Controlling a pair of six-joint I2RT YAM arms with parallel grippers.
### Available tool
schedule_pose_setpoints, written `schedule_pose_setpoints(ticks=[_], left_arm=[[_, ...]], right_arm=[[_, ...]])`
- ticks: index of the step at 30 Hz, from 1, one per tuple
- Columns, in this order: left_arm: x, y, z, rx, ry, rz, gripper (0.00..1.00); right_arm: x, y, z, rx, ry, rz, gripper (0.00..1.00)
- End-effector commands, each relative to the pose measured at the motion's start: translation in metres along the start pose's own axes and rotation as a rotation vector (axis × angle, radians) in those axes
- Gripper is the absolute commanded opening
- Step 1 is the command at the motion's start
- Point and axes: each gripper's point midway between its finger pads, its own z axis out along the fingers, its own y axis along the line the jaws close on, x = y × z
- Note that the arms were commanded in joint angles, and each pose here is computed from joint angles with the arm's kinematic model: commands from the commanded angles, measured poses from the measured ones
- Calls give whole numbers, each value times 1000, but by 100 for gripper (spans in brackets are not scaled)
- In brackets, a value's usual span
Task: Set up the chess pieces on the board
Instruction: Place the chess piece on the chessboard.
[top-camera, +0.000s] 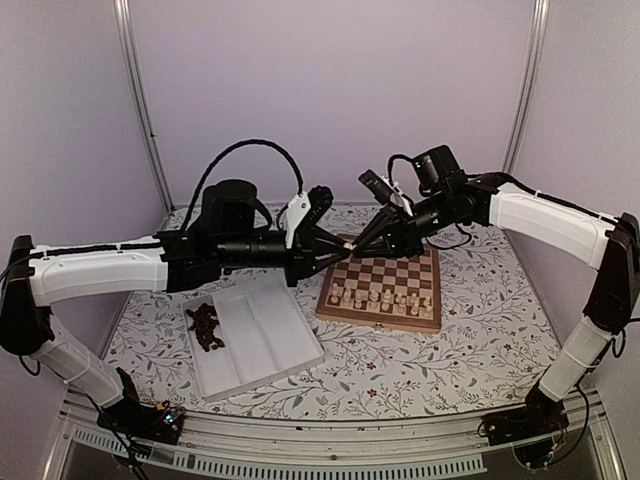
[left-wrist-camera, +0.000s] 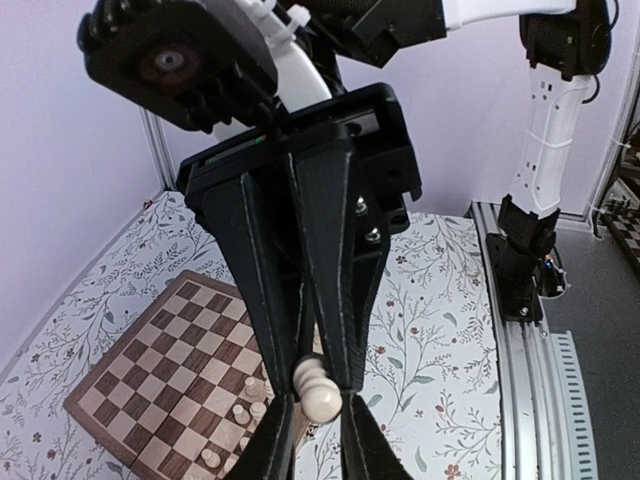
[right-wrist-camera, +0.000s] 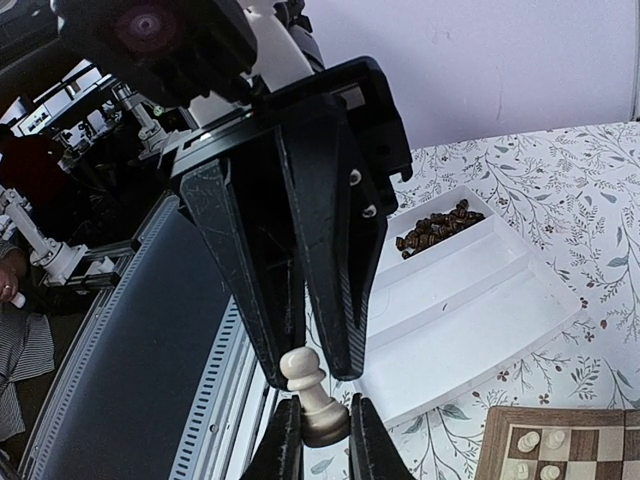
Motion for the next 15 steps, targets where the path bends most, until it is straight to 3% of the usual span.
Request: schedule_pose_setpoints(ticks=[1,8,15], left_arm=[[-10,-4,4,18,-13,11,16],[-15,-5,8,37,-20,14,10],[-19,-6,9,47,-29,6,11]], right_arm=[[-8,6,-3,-5,-16,-25,11],[-5,2,-2,5,-11,-23,11],[-2,1,-2,21,-1,-29,12]])
